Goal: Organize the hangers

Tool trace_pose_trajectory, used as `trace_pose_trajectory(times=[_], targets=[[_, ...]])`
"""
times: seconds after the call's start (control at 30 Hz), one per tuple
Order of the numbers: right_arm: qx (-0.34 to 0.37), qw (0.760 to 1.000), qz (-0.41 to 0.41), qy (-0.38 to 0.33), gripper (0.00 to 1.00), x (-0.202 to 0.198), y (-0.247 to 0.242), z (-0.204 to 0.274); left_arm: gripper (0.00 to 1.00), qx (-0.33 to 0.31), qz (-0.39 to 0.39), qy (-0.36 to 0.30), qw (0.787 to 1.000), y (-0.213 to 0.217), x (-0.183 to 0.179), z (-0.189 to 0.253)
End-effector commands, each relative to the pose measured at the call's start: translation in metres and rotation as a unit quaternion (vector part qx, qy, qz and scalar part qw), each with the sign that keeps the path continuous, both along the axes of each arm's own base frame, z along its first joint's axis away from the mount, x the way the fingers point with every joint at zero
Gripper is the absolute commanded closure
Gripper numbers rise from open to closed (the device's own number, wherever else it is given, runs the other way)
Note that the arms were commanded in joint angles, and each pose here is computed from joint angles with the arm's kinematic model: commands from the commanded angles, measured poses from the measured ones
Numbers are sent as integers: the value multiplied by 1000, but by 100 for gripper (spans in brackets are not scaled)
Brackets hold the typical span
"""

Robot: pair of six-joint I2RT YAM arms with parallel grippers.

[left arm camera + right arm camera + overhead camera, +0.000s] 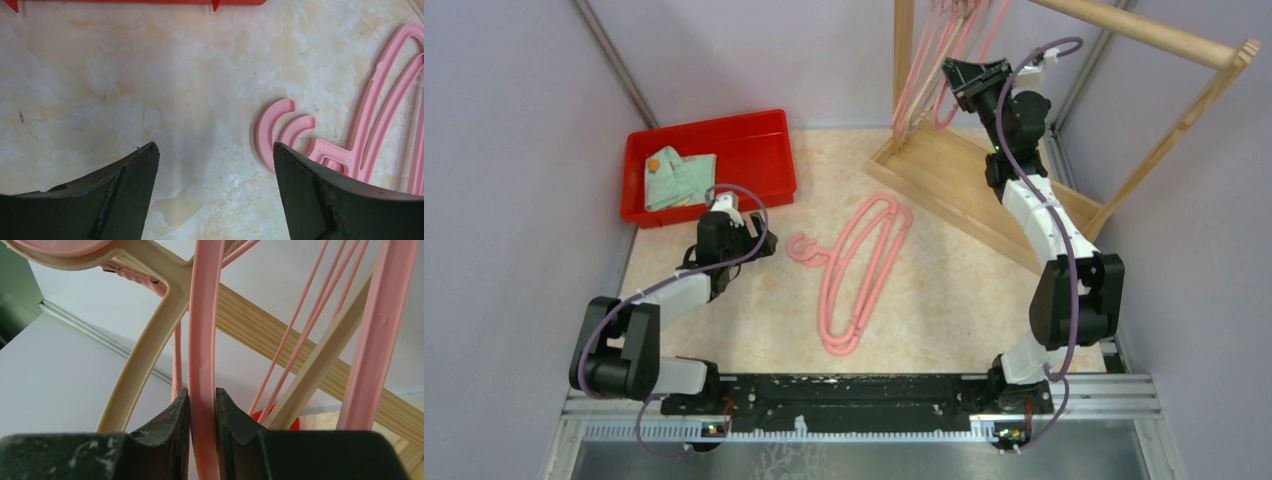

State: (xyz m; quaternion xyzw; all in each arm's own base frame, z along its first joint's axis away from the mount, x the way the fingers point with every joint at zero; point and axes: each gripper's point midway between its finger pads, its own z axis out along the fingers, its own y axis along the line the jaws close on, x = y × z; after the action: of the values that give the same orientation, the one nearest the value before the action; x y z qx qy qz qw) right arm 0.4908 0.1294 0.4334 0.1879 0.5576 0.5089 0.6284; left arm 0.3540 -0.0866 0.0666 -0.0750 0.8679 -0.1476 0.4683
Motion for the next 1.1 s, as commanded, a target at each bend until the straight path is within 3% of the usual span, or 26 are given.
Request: trace_pose_trajectory(times=[0.0, 0.2, 0.53, 0.73, 0.87, 1.07], targets=[[-20, 997, 15, 79, 100, 30, 21, -49, 10, 6, 1, -11, 1000, 0, 7, 7], [-10, 994, -5, 105, 100, 29, 17, -73, 10, 12, 2, -10, 1000, 2, 6, 6], [19, 996, -26, 81, 96, 1, 4, -51, 10, 3, 0, -10, 1000, 0, 4, 7], [1, 996, -33, 79, 65, -15, 0, -44, 10, 6, 2, -9, 1000, 1, 4, 5], [-27, 995, -59, 74, 32, -36, -11, -34, 10, 5, 1, -11, 1000, 1, 5, 7], [-59, 995, -70, 42, 12, -75, -19, -20, 10, 6, 3, -11, 1000, 2, 5, 8]])
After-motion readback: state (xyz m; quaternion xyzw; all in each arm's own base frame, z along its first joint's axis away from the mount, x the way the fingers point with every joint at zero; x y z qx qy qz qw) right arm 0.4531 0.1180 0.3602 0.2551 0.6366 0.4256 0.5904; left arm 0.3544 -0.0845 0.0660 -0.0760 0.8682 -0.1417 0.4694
